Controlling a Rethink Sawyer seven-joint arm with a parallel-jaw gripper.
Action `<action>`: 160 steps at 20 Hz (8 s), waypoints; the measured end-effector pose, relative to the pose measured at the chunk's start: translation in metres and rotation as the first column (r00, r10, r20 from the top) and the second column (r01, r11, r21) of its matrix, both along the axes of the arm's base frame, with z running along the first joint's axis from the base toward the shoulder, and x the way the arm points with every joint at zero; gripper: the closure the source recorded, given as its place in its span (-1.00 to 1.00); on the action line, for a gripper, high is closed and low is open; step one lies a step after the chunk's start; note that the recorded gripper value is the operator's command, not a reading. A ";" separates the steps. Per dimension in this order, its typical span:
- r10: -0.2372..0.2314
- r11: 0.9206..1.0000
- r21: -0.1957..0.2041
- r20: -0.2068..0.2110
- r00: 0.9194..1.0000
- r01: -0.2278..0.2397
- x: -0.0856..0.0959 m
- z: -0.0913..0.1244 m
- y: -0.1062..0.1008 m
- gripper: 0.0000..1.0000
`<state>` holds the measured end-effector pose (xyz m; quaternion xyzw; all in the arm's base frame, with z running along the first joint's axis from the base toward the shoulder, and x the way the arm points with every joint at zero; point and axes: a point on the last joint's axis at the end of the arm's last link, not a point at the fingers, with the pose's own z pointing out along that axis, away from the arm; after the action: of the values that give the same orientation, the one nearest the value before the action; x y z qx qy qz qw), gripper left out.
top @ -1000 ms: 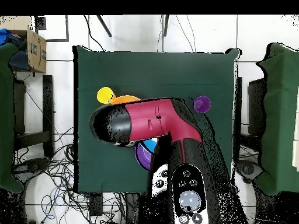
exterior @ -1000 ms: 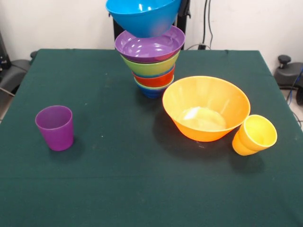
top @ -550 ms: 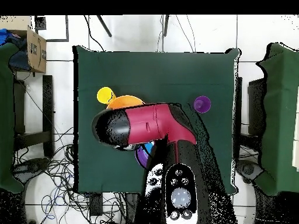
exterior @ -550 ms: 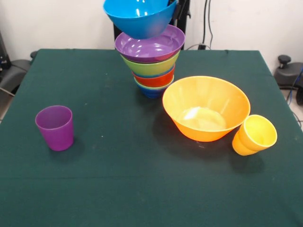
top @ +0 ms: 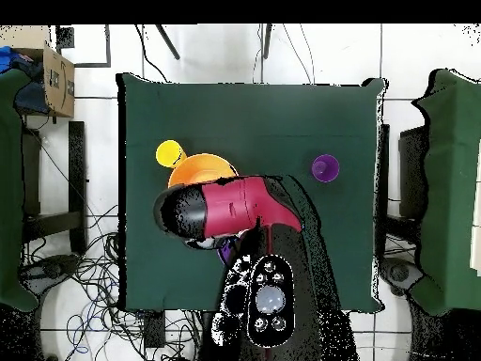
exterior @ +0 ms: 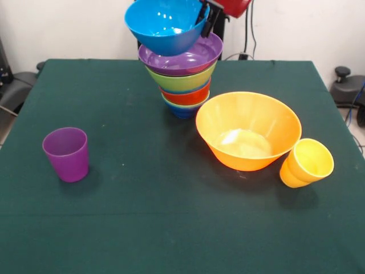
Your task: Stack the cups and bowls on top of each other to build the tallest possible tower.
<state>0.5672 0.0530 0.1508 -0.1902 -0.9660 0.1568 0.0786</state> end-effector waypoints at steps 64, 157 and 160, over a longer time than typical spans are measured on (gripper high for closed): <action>-0.105 0.991 -0.076 0.064 0.992 0.110 -0.027 -0.066 0.005 1.00; -0.233 0.969 -0.030 0.203 0.951 0.244 0.024 0.022 0.011 -1.00; -0.237 0.969 -0.023 0.212 0.948 0.248 0.033 0.033 0.013 -1.00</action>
<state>0.5997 0.0659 0.1839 -0.3246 -0.9340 0.1492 -0.0089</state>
